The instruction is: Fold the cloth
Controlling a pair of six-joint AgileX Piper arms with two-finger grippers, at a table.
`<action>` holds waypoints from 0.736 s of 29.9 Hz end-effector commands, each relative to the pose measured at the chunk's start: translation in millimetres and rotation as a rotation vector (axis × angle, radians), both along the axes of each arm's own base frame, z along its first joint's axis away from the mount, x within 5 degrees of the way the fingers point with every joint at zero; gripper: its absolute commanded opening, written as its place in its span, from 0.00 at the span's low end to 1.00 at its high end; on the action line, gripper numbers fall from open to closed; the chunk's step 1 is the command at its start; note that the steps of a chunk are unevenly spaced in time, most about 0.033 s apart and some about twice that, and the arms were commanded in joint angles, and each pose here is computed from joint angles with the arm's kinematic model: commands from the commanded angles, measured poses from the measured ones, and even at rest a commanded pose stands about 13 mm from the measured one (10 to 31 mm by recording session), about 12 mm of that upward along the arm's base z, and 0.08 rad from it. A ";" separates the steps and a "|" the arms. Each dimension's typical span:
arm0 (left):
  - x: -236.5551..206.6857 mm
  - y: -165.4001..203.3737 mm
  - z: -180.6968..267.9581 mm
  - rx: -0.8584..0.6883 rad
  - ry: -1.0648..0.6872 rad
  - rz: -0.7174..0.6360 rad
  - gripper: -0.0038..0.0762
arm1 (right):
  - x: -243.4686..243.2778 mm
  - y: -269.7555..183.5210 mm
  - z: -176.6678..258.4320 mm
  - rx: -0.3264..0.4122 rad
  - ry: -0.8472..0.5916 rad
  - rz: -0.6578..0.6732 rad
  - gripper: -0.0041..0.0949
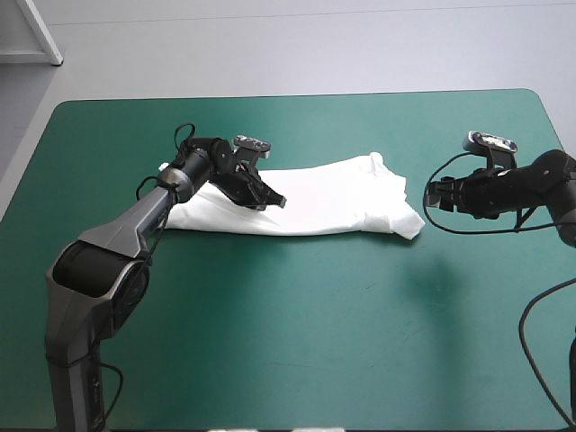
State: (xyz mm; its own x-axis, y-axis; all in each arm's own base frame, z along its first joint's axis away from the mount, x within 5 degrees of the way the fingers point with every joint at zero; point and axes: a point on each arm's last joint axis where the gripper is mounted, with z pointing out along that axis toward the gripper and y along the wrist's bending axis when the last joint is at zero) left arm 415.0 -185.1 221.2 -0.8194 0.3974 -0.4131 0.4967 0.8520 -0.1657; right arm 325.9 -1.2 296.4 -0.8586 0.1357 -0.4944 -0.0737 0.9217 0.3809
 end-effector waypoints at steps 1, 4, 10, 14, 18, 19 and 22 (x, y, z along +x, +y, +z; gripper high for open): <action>-0.3 -5.9 21.5 -0.044 -0.070 0.009 0.07 | 4.1 -0.4 17.1 0.106 -0.100 -0.017 0.68; -0.5 -11.0 14.1 -0.038 -0.056 -0.002 0.07 | 15.2 4.1 4.0 0.181 -0.076 -0.010 0.67; -0.6 -14.4 14.0 -0.035 -0.073 -0.008 0.07 | 37.4 7.5 -30.4 0.294 -0.009 -0.023 0.68; 0.3 -14.3 14.3 -0.034 -0.083 -0.007 0.07 | 47.6 7.1 -54.5 0.321 0.044 -0.033 0.68; 1.2 -14.5 14.7 -0.037 -0.094 -0.004 0.07 | 53.1 9.5 -67.3 0.362 0.071 -0.033 0.68; 1.4 -14.5 14.8 -0.038 -0.096 -0.004 0.07 | 53.7 12.4 -69.4 0.368 0.079 -0.028 0.68; 2.3 -14.6 15.3 -0.040 -0.107 -0.001 0.07 | 55.6 22.0 -76.1 0.368 0.097 -0.010 0.68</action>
State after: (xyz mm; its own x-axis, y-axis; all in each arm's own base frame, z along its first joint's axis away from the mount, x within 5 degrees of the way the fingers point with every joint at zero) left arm 417.9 -195.5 213.1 -0.7978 0.4123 -0.4399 0.5146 0.8458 -0.1405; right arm 379.8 10.5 199.5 -0.9130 0.2987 -0.2779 0.0414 0.7455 0.6652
